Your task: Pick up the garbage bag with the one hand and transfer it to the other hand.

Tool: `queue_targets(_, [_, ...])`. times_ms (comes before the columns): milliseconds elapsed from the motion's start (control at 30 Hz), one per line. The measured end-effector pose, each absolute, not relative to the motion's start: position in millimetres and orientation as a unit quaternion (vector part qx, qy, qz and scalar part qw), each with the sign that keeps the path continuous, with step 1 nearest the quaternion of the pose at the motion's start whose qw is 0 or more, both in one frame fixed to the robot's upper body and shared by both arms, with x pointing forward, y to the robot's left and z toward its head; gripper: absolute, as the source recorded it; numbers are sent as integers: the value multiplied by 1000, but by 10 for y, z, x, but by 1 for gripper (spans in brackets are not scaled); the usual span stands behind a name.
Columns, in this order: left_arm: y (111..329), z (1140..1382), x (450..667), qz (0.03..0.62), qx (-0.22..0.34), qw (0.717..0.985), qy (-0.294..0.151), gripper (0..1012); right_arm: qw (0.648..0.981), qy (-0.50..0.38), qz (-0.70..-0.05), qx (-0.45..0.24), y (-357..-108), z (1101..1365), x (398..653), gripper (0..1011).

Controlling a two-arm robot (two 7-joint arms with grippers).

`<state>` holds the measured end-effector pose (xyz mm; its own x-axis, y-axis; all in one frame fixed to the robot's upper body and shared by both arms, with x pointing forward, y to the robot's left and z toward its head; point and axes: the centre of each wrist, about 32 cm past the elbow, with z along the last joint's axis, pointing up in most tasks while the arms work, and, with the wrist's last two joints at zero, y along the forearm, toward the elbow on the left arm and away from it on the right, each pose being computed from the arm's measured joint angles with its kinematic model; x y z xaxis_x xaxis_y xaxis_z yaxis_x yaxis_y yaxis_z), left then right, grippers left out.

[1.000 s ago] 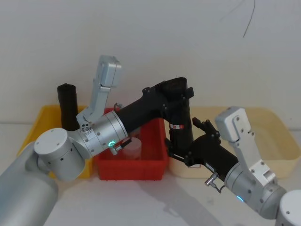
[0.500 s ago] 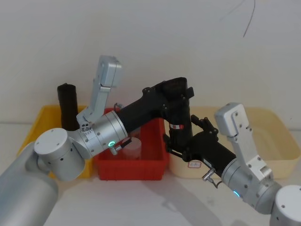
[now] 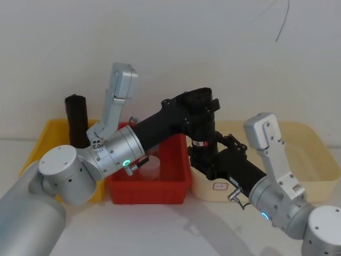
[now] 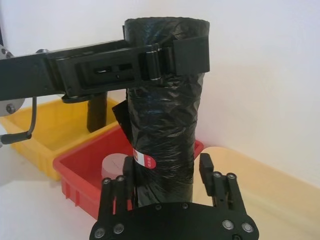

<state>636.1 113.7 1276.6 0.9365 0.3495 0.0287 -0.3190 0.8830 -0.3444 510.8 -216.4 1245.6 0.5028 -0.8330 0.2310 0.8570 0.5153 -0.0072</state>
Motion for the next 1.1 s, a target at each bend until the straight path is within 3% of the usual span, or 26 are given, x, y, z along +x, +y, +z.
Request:
queue_targets(267, [1136,12766,6361,172,-170,969,-45,528,864,-93,-491,-61,-2158,12451,5129,567])
queue_targets(700, [1136,12766,6361,172,-170,969,-45,528,864,-89,-492,-61,-2153,12449,5143,563])
queue_targets(1100, [1137,12767,6361,172,-170,969,-45,859,863,-88,-493,-62,-2154,12448,5148,562])
